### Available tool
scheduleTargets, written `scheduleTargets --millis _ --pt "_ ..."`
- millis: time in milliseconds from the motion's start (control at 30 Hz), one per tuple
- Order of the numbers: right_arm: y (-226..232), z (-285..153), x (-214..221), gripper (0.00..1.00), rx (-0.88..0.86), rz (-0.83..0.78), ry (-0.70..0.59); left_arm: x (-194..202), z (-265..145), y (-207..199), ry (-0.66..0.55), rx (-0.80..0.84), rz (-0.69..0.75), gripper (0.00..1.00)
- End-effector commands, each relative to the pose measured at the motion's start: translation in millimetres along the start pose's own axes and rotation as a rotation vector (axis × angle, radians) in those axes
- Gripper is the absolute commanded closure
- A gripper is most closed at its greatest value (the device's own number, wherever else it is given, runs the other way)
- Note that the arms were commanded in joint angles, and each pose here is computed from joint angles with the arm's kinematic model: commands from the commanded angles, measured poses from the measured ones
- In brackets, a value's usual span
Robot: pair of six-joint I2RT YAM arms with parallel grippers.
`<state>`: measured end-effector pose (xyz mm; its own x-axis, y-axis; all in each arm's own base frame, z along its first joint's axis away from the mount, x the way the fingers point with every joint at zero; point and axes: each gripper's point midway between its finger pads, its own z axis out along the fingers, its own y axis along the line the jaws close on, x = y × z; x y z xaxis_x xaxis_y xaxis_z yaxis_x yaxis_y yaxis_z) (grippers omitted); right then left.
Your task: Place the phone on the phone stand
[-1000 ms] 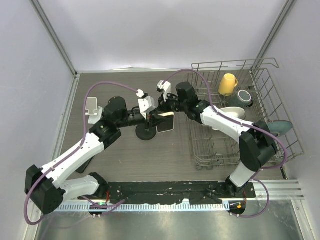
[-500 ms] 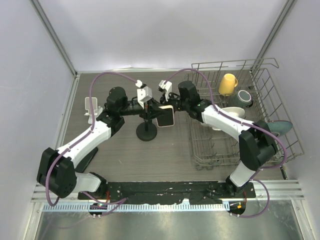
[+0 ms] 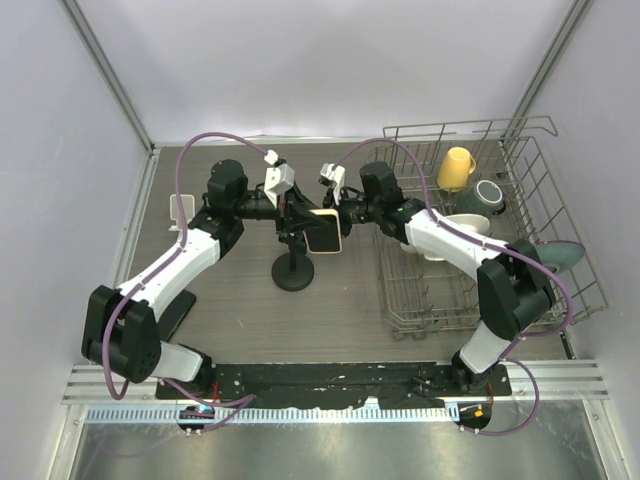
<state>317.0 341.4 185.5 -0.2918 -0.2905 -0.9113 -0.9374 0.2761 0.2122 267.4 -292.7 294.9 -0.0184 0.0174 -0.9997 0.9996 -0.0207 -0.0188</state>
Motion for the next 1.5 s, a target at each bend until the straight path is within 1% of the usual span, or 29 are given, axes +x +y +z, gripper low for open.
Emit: scheduleTargets --millis 0,100,133,400,567,633,700,733,767,800,833,867,900,933,967,1000,1033,1067,1100,1133,1200,1233,1300,1333,1367,1400,1467 --pt "10 -1 -24 1.00 -0.059 -0.056 -0.074 -16 0 2 -0.033 0.037 0.083 1.00" --pt "6 -1 -23 1.00 -0.035 -0.055 -0.078 -10 -1 2 -0.016 0.036 0.055 1.00" --pt "4 -1 -24 1.00 -0.029 -0.058 -0.081 -3 -2 3 0.006 0.034 0.067 1.00" --pt "1 -1 -26 1.00 -0.011 -0.064 -0.087 12 -11 1 0.066 0.001 0.061 1.00" --pt "-3 -1 -28 1.00 0.017 -0.051 -0.103 14 -14 -1 0.072 -0.012 0.049 1.00" --pt "-4 0 -29 1.00 0.021 -0.044 -0.111 16 -15 -1 0.079 -0.030 0.043 1.00" --pt "-9 0 -32 1.00 0.051 -0.031 -0.124 17 -18 6 0.090 -0.095 0.040 1.00" --pt "-12 -1 -31 1.00 0.071 -0.023 -0.128 22 -21 8 0.098 -0.129 0.028 1.00" --pt "-18 -2 -32 1.00 0.116 -0.010 -0.138 18 -26 19 0.104 -0.226 0.041 1.00" --pt "-20 -4 -39 1.00 0.136 -0.005 -0.170 15 -29 24 0.094 -0.288 0.028 1.00" --pt "-22 -5 -35 1.00 0.158 0.022 -0.175 20 -35 29 0.102 -0.361 0.022 1.00" --pt "-26 -7 -36 1.00 0.185 0.035 -0.193 12 -40 30 0.093 -0.427 0.043 1.00" --pt "-34 -10 -46 1.00 0.242 0.027 -0.250 13 -56 49 0.116 -0.606 0.064 1.00" --pt "-35 -14 -41 1.00 0.281 0.092 -0.280 22 -53 44 0.149 -0.643 0.072 1.00" --pt "-39 -18 -43 1.00 0.329 0.103 -0.318 25 -57 45 0.170 -0.703 0.082 1.00" --pt "-50 -26 -50 1.00 0.423 0.108 -0.374 20 -75 51 0.178 -0.842 0.107 1.00" --pt "-47 -28 -45 1.00 0.454 0.132 -0.386 32 -70 43 0.204 -0.856 0.107 1.00" --pt "-48 -34 -46 1.00 0.487 0.144 -0.413 34 -74 43 0.213 -0.899 0.117 1.00" --pt "-54 -44 -54 1.00 0.556 0.145 -0.475 37 -78 42 0.224 -0.938 0.121 1.00" --pt "-48 -46 -48 1.00 0.575 0.153 -0.482 43 -90 46 0.261 -1.049 0.124 1.00" --pt "-45 -56 -55 1.00 0.632 0.142 -0.514 47 -102 50 0.289 -1.140 0.126 1.00" --pt "-47 -61 -55 1.00 0.682 0.146 -0.525 52 -116 53 0.298 -1.228 0.112 1.00" --pt "-37 -56 -59 1.00 0.672 0.151 -0.547 49 -117 51 0.252 -1.237 0.106 1.00" --pt "-40 -57 -57 1.00 0.708 0.160 -0.554 51 -122 50 0.237 -1.262 0.101 1.00" --pt "-35 -53 -57 1.00 0.704 0.163 -0.557 49 -125 51 0.196 -1.295 0.074 1.00" --pt "-36 -53 -55 1.00 0.722 0.169 -0.564 46 -131 53 0.167 -1.335 0.078 1.00" --pt "-36 -58 -55 1.00 0.765 0.188 -0.587 45 -145 56 0.157 -1.429 0.068 1.00"
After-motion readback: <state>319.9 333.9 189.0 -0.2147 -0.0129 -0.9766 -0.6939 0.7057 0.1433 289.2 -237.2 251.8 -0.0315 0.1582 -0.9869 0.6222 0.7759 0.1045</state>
